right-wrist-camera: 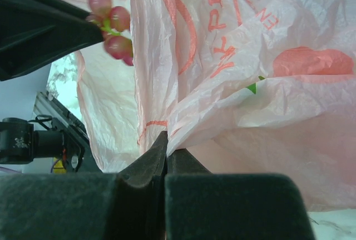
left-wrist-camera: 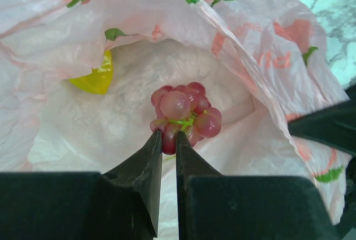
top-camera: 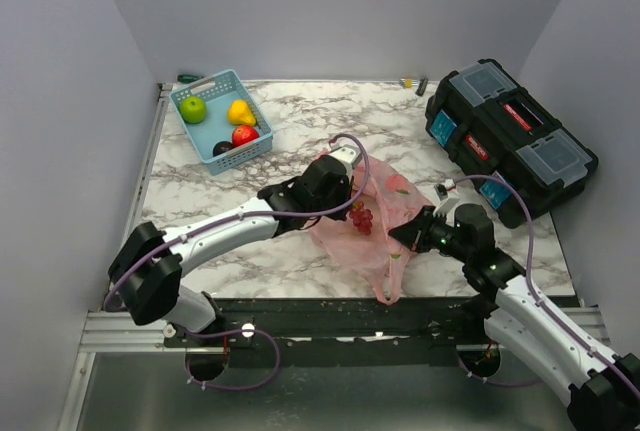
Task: Take the fake fruits out of the plastic bag
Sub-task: Take out the fake fruit from the plastic bag, then place the fake fruit in the bin.
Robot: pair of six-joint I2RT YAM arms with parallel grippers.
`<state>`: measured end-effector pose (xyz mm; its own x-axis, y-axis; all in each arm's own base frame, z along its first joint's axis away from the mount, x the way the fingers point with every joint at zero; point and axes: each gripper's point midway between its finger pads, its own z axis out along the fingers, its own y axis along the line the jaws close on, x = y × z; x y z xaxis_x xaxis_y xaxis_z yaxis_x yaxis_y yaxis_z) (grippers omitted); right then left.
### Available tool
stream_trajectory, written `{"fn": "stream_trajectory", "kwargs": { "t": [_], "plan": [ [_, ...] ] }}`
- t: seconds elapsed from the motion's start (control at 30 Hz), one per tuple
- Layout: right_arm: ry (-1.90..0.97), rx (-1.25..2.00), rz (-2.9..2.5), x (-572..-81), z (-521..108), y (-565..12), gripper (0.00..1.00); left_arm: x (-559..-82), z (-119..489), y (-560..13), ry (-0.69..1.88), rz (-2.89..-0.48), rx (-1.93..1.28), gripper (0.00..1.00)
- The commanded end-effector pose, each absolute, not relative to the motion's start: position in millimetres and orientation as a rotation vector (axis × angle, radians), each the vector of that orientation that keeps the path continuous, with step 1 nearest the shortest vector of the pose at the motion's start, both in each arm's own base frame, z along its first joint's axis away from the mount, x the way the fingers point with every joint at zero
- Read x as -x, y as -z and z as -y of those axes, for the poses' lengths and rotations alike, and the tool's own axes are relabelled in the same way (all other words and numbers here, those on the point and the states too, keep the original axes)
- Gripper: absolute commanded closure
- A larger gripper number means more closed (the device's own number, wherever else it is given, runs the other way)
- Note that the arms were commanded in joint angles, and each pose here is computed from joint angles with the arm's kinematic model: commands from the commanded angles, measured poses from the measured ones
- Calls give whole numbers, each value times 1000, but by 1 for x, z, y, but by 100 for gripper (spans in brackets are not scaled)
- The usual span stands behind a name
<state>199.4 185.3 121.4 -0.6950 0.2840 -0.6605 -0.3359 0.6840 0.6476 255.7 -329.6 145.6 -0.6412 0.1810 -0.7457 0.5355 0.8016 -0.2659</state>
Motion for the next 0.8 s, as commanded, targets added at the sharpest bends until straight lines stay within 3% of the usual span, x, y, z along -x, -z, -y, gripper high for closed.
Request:
{"fn": "stream_trajectory", "kwargs": {
  "t": [0.0,0.2,0.37,0.6,0.77],
  "plan": [
    [-963,-2,-2132,-200,-179,-111,99,-237,327,-183,692,-2138,-643,97],
    [-970,9,-2159,-200,-181,-107,99,-222,333,-261,853,-1976,-673,97],
    [-985,13,-2144,-197,-182,-109,99,-229,313,-318,815,-1861,-582,98],
    [-993,16,-2130,-196,-182,-111,99,-266,236,-380,591,-1756,-269,99],
    [-998,25,-2128,-196,-183,-112,99,-300,160,-389,386,-1742,3,99]
  ]
}}
